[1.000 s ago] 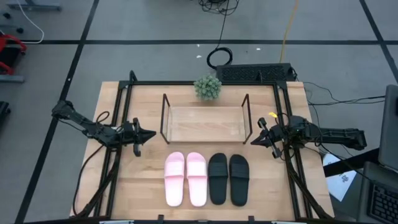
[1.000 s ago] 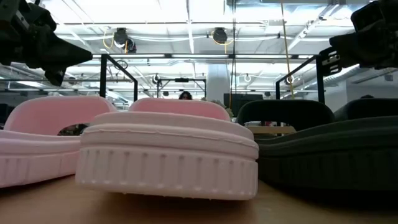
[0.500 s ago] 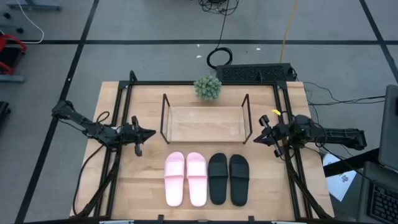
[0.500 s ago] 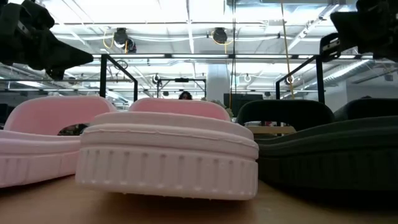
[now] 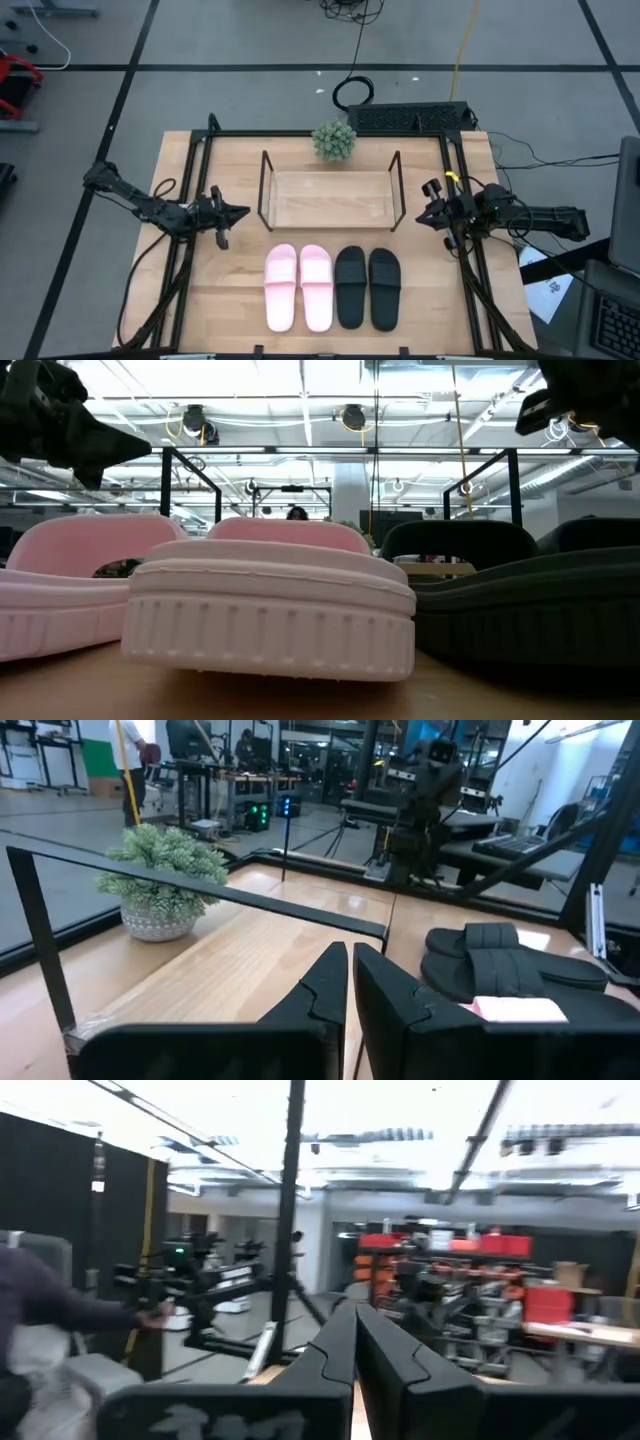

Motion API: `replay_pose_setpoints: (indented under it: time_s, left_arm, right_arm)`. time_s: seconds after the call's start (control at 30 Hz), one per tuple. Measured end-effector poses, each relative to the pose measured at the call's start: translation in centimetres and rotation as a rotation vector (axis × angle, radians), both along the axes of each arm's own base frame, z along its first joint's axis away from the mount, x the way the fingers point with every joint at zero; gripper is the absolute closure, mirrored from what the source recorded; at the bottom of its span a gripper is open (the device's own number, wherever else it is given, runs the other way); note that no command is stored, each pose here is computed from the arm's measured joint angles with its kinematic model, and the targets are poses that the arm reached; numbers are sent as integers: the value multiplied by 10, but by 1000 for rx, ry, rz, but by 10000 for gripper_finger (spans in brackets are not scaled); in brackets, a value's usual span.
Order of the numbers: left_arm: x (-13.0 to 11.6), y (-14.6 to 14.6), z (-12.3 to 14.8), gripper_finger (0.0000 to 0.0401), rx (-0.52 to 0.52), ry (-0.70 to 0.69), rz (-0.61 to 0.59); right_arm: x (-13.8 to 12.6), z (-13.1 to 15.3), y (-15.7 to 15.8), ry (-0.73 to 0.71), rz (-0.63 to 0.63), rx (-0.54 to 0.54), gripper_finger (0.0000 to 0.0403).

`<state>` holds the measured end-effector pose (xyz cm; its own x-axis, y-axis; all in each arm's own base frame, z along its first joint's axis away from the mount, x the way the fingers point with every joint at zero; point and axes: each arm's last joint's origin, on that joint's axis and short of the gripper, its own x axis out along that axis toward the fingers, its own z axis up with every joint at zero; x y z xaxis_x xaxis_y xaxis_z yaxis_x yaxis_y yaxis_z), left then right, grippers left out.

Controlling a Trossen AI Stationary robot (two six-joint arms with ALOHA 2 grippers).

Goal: Pick and place slides into the shelf
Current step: Put the pink slide on the shelf

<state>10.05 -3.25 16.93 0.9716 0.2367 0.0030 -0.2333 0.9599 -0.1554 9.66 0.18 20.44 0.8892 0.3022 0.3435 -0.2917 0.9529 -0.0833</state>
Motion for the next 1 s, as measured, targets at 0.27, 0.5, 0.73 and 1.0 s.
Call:
replay_pose_setpoints:
  time_s: [0.27, 0.5, 0.73, 1.0]
  left_arm:
    - [0, -1, 7, 380, -42, -75, -45]
    - [-3, -8, 36, 380, -64, -139, -205]
    - [-13, -14, 85, 380, -23, -126, -287]
    - [-9, -32, 120, 380, 28, -43, -307]
  right_arm:
    - [-10, 18, 4, -212, 87, -57, 403]
    - [-11, 32, 17, -213, 323, -118, 403]
    - [10, 60, 40, -116, 508, -87, 403]
    - [32, 116, 85, -60, 613, -218, 403]
